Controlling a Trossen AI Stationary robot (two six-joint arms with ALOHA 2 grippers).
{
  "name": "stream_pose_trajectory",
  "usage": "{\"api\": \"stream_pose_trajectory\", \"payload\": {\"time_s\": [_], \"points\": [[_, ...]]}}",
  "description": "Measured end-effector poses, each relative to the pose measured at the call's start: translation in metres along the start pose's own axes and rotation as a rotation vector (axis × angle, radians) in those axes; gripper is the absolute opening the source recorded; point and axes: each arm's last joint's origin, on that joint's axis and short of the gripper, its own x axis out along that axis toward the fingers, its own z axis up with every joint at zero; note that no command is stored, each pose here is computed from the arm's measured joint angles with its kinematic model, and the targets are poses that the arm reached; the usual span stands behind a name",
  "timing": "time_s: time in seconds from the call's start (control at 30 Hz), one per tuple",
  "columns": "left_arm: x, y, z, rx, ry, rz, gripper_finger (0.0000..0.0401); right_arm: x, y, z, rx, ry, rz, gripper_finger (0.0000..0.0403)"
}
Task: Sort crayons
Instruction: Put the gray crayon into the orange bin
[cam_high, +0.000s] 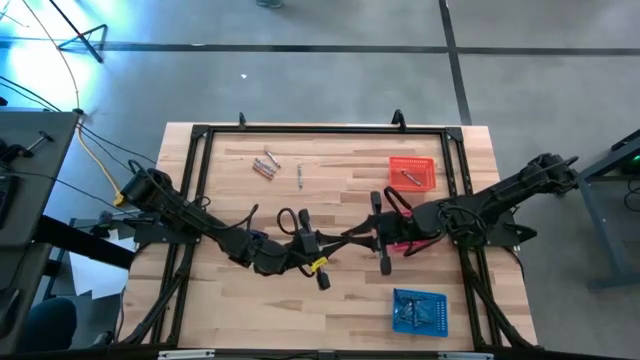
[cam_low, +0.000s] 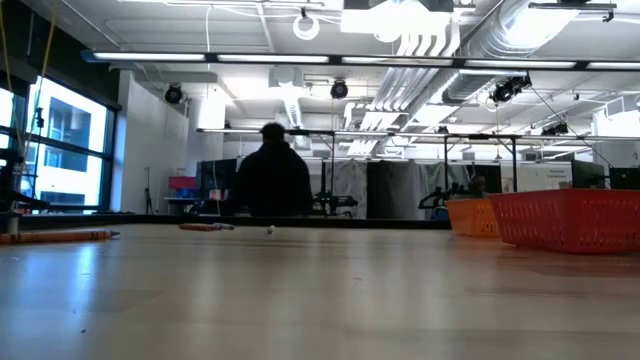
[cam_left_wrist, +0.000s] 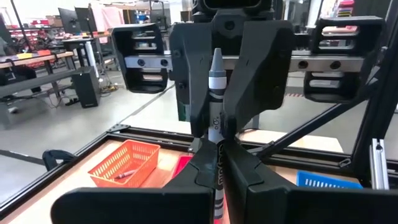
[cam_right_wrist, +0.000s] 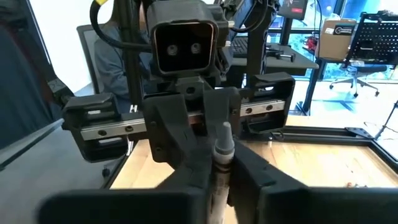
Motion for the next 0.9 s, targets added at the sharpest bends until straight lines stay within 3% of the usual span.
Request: {"api": "stream_pose_trajectory", "payload": {"time_s": [0.23,0.4,0.5,0.63,0.9], "points": [[0.0,0.0,0.0,0.0,0.003,-0.016,0.0004,0.0,0.0,0.0,0.003,0.001,0.004,0.0011],[0.0,0.0,0.0,-0.011,0.003,-0.022,0.0038,0.0,0.0,0.0,0.003,0.003,0.013,0.0007],[0.0,0.0,0.0,0.063,0.005,-0.021,0.0067,-0.002,-0.001,-0.001,-0.011,0.029,-0.01,0.0005],[0.0,0.0,-0.001,0.13,0.009,-0.008,0.0101,-0.021,-0.012,0.008,-0.028,0.148,-0.161,0.0004],[0.001,0.002,-0.006,0.075,0.054,0.01,0.0135,-0.079,-0.053,0.004,0.107,0.449,-0.551,0.0004]]}}
